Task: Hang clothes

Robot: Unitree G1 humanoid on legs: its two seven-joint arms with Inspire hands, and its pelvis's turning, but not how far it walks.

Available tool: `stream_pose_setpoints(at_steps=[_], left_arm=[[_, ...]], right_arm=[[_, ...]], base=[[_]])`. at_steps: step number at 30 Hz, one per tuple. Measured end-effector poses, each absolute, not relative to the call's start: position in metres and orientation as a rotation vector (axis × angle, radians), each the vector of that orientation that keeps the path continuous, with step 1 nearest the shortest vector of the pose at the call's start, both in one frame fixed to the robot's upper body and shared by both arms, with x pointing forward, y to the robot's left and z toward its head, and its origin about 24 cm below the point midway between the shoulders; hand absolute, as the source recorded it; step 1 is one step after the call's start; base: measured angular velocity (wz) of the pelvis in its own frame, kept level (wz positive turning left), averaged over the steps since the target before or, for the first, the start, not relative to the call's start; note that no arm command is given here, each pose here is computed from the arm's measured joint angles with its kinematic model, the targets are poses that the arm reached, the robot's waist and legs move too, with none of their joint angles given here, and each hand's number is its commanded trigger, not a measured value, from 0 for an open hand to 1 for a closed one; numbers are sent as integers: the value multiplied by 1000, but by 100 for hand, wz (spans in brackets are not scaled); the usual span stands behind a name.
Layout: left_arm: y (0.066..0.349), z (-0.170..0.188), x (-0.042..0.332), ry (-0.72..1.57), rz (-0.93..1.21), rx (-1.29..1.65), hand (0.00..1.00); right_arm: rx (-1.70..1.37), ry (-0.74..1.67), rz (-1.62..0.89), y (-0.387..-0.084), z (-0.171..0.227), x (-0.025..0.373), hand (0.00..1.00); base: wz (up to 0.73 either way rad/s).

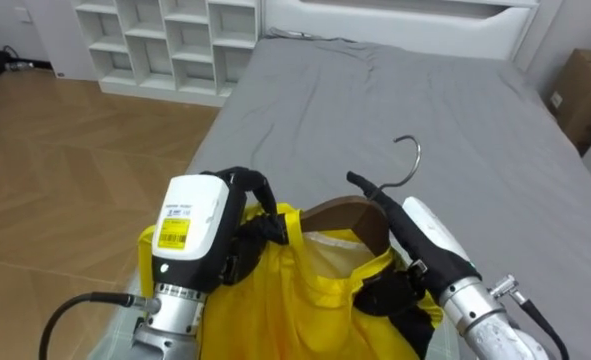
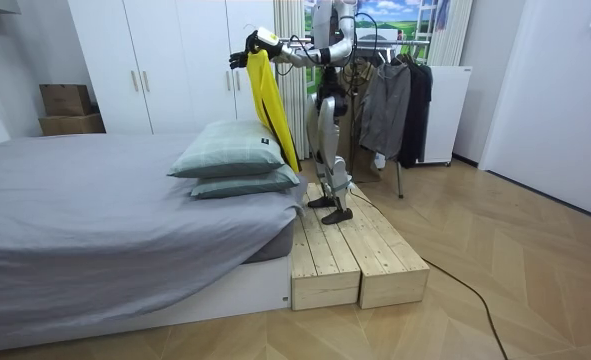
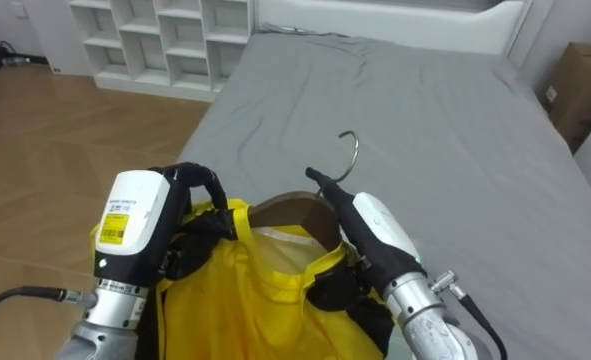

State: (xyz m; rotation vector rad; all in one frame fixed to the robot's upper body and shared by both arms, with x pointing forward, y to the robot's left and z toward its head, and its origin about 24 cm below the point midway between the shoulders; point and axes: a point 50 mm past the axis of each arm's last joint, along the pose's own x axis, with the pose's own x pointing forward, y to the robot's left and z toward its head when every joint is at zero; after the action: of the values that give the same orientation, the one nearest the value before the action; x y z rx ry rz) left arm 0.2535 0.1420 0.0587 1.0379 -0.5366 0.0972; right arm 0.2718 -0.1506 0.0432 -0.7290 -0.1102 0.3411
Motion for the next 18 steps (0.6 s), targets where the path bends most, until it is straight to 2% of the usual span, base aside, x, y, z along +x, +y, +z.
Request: stream_pose_setpoints(at_steps=[11, 12, 13, 14, 15, 18], left_arm=[[142, 59, 253, -541, 94, 1048, 100], [142, 59, 253, -541, 94, 1048, 100], [142, 59, 253, -541, 94, 1048, 100], [142, 59, 253, -541, 94, 1048, 100], [142, 59, 253, -541, 94, 1049, 100], [143, 59, 254, -541, 94, 1050, 100]], right_arm=[[-727, -101, 349, -150, 42, 273, 0], [-727, -100, 350, -150, 42, 273, 31], [-727, -100, 350, -150, 42, 273, 56], [-727, -100, 350, -150, 41, 273, 65], [-727, -99, 351, -150, 41, 273, 100], [-728, -97, 355, -150, 41, 273, 100]], base=[[0], [0], [3], [0], [0], [0]])
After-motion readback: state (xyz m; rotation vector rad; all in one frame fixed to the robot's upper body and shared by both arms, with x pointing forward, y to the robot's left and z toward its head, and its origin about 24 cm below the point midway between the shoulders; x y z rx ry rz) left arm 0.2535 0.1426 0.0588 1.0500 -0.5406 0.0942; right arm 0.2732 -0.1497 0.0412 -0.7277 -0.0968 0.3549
